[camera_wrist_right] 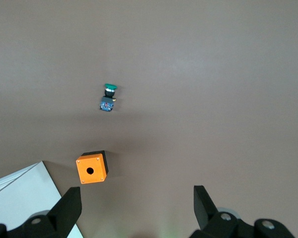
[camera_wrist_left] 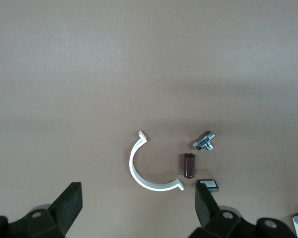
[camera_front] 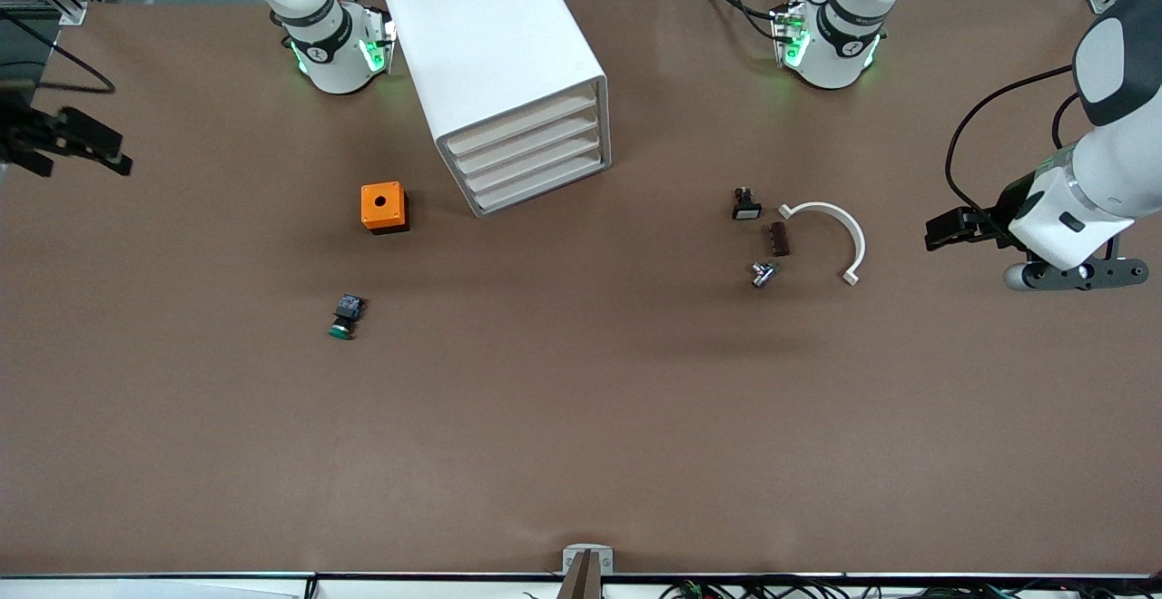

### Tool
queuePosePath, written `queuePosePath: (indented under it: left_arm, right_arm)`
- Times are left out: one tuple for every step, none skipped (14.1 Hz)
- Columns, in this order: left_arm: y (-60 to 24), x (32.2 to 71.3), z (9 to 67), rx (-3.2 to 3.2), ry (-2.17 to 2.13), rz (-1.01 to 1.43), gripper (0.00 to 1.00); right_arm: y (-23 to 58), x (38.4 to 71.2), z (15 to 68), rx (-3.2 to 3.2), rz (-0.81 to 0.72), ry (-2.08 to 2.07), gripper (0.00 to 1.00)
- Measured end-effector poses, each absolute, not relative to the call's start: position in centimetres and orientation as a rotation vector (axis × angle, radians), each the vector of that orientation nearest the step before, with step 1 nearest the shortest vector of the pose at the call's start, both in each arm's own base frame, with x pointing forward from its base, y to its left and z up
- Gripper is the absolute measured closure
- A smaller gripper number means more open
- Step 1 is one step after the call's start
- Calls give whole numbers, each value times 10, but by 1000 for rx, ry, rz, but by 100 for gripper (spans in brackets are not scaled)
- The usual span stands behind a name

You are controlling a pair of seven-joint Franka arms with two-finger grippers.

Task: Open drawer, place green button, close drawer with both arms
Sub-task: 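Reach the right gripper to the green button while the left gripper reaches the cabinet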

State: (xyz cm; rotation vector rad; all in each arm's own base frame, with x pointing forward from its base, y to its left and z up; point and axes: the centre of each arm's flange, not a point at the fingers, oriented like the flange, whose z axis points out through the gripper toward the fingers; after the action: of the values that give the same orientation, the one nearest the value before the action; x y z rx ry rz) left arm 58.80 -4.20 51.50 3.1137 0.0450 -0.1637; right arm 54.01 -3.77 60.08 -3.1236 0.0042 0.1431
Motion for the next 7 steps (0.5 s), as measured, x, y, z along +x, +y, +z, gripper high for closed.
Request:
queuePosePath:
  left_arm:
    - [-42, 588, 511, 3113, 46, -183, 0]
    - [-43, 590, 504, 3112, 41, -209, 0]
    - [-47, 592, 494, 3110, 32, -239, 0]
    - [-51, 593, 484, 3108, 20, -283, 0]
    - [-55, 594, 475, 3104, 8, -342, 0]
    - [-60, 597, 469, 3098, -7, -408, 0]
    - [-67, 602, 464, 3091, -25, -469, 0]
  right_arm:
    - [-39, 553, 576, -3122, 201, 9, 0]
    - [-43, 568, 551, -3122, 235, 20, 0]
    - [-48, 582, 530, -3126, 234, 34, 0]
    - [-55, 595, 515, -3131, 218, 44, 0]
    - [-60, 604, 504, -3134, 208, 49, 0]
    - [-61, 609, 498, -3135, 206, 52, 0]
    - [-61, 612, 492, -3136, 206, 66, 0]
